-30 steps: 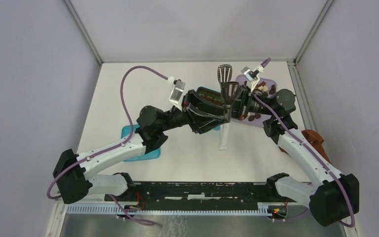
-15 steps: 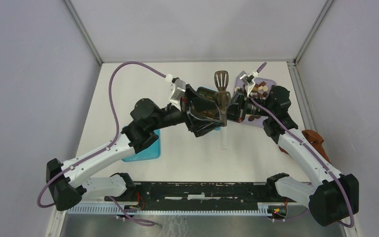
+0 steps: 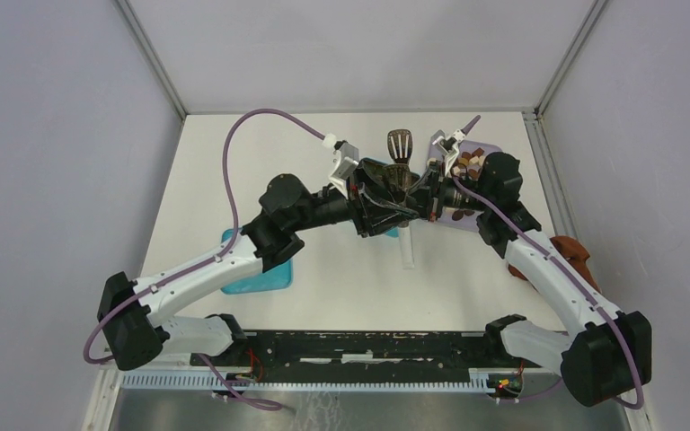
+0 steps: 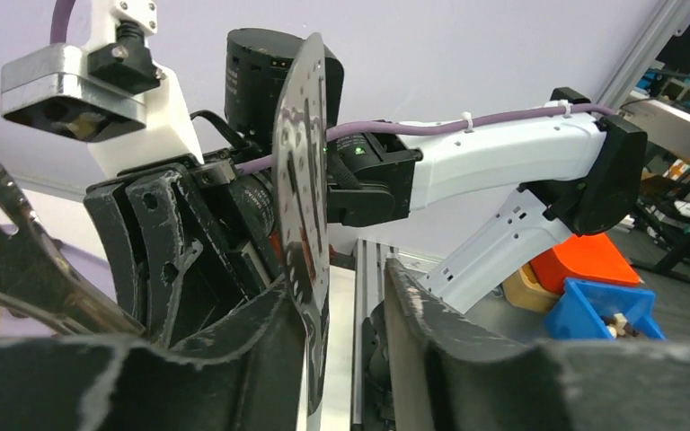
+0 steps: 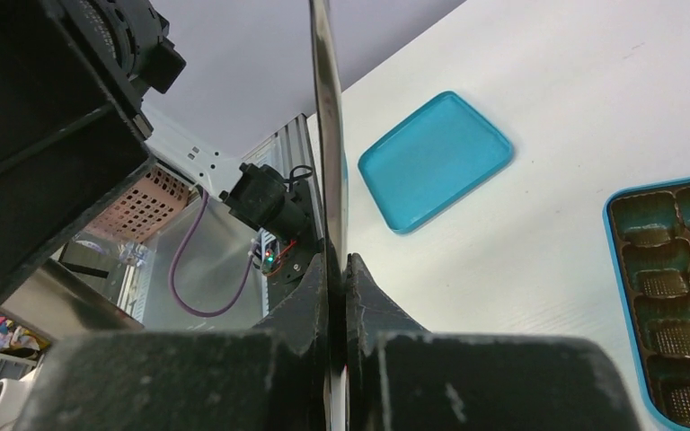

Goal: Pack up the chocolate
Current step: Pick up the clamp from the center of the board.

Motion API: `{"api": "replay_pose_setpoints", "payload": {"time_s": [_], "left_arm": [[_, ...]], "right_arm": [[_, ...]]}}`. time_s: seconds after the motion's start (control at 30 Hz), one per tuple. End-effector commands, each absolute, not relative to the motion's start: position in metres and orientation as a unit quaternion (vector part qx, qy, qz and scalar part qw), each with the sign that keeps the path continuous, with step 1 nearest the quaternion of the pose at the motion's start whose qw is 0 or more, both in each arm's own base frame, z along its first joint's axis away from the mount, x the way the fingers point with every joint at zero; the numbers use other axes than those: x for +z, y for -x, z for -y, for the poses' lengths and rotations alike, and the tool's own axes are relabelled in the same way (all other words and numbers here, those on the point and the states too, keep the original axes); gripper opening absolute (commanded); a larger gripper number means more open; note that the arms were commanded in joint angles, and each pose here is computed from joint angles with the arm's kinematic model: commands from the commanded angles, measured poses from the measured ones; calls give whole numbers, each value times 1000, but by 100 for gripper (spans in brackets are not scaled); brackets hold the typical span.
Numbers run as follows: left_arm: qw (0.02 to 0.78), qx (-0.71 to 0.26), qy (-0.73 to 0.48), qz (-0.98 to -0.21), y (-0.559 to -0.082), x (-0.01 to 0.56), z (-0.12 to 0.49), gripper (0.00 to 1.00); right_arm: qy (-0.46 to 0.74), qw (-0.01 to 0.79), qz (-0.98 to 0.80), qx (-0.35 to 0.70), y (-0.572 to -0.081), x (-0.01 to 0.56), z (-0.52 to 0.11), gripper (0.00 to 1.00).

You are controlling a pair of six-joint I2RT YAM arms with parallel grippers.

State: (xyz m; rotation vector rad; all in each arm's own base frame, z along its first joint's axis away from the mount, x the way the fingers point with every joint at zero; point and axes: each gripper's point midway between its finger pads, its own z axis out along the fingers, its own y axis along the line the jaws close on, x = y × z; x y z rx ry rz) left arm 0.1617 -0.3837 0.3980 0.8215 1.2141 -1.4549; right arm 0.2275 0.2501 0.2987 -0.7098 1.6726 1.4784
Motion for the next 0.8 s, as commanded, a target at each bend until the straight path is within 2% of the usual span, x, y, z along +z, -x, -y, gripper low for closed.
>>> {"api": "replay_pose_setpoints", "payload": {"time_s": [0.0, 0.07, 0.1, 0.13, 0.23, 0.27, 0.37, 0.53, 0.63, 0.77], "left_arm": [[529, -623, -345, -462, -157, 426, 385, 36], [529, -622, -347, -461, -157, 426, 385, 12], [531, -621, -347, -461, -158, 426, 385, 6], [533, -620, -348, -460, -158, 426, 384, 3], [538, -617, -350, -455, -157, 428, 382, 2], [540, -616, -349, -454, -157, 428, 380, 2], [548, -613, -345, -452, -159, 429, 372, 2], [575, -613, -312, -443, -167, 429, 340, 2], [587, -613, -297, -438, -168, 428, 321, 2], [604, -606, -295, -426, -166, 429, 304, 2]], "right_arm": [[293, 418, -639, 575, -232, 320, -251, 0], [298, 418, -633, 580, -229, 322, -251, 0], [300, 418, -628, 584, -227, 324, -251, 0], [304, 418, -623, 588, -224, 325, -251, 0], [309, 418, -617, 591, -221, 326, -251, 2], [313, 420, -615, 589, -220, 327, -250, 7], [324, 430, -608, 583, -220, 331, -248, 35], [329, 459, -601, 566, -228, 341, -231, 76], [340, 472, -594, 556, -228, 344, -222, 90], [349, 462, -575, 578, -212, 347, -224, 98]]}}
